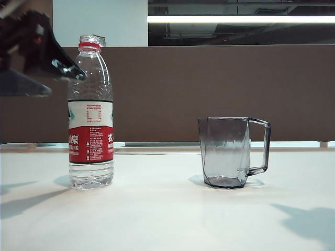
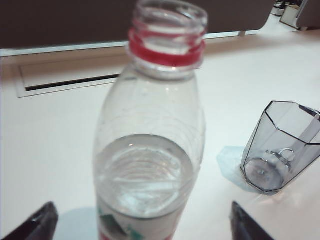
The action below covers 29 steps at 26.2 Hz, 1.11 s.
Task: Pick up the mineral water bottle with the left hand on the table and pour water into the mug until it's half full.
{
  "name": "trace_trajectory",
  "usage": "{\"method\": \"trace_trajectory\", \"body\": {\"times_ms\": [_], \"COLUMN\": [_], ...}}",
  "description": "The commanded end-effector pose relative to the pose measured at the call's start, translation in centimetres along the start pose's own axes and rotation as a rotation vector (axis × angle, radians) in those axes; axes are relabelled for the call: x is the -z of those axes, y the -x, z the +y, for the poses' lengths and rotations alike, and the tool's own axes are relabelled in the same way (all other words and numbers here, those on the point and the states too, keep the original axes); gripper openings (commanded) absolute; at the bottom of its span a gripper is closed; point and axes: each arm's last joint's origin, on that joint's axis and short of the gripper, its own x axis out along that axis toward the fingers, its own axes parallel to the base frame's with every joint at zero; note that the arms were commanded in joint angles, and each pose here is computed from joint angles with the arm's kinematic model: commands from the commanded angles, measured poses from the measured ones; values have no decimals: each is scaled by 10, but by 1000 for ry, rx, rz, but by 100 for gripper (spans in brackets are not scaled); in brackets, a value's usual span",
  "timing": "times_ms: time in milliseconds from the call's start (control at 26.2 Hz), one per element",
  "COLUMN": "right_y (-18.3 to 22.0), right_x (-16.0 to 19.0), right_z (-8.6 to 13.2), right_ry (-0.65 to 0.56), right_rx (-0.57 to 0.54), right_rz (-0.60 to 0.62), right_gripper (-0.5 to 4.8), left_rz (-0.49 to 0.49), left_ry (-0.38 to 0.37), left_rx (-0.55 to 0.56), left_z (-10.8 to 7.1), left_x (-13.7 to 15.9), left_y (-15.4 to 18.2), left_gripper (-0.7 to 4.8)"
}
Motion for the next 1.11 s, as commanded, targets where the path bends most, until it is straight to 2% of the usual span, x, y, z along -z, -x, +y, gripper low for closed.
{"method": "trace_trajectory", "body": {"times_ms": [38,115,765,1109], "right_y": [1,1,1,1], "right_x": [-1,-1,2,2], "right_z": [1,1,1,1], "right_ry": [-6,-4,3,3], "right_rx": [-29,-28,-27,-27], "right_rz": [1,8,31,32], "right_gripper": [-2,-2,-2,-2], "left_rz": [-28,-23,-68,-53], "left_ry": [-12,-33,-43,-39], "left_rx": [16,16,64,75], "left_z": [2,3,10,15], "left_x": [2,5,21,17], "left_y": [-13,-19,-51,-82], "left_gripper": [479,479,479,479]}}
